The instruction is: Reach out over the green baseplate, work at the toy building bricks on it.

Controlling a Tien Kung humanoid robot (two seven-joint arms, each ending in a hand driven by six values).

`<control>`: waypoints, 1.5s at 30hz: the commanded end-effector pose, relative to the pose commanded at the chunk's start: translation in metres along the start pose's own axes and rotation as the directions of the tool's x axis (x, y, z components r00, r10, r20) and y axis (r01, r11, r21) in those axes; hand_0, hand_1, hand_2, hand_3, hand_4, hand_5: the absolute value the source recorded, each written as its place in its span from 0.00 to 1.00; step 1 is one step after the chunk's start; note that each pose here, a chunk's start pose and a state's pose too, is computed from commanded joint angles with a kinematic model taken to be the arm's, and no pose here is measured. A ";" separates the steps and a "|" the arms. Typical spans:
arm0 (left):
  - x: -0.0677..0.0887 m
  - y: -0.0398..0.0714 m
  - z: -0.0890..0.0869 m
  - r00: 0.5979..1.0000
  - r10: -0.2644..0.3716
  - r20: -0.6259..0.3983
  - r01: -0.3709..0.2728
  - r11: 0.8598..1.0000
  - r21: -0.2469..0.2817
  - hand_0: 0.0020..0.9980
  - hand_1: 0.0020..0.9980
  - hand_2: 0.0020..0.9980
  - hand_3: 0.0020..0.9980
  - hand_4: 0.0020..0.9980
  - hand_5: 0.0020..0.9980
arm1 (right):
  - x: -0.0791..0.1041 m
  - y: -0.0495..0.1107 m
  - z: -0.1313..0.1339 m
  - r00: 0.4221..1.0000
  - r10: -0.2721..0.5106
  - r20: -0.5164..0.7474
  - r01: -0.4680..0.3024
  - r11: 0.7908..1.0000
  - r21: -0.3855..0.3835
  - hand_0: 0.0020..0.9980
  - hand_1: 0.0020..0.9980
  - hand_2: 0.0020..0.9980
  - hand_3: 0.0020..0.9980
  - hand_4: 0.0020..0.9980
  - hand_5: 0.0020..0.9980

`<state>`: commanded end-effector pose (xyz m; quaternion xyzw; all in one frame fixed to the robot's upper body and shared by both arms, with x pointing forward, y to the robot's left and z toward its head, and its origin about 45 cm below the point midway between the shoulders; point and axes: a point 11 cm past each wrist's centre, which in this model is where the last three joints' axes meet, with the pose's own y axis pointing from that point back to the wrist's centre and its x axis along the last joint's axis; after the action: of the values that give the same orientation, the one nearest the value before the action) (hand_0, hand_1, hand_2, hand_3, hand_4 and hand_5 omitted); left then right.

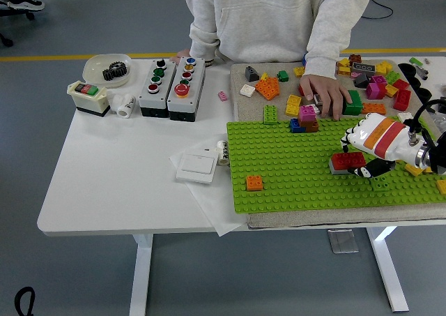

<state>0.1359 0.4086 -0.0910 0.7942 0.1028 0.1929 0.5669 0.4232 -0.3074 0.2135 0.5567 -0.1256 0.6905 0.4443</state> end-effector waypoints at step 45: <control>-0.002 -0.001 -0.002 1.000 -0.003 0.003 0.003 1.000 0.003 0.78 0.77 0.77 0.61 0.69 0.59 | 0.035 0.034 0.008 0.928 0.152 0.339 -0.122 0.987 -0.109 0.56 0.64 0.70 0.62 0.85 0.50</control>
<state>0.1332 0.4099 -0.0915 0.7953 0.1034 0.1908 0.5661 0.4030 -0.3156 0.2576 0.6397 -0.2700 0.6050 0.3896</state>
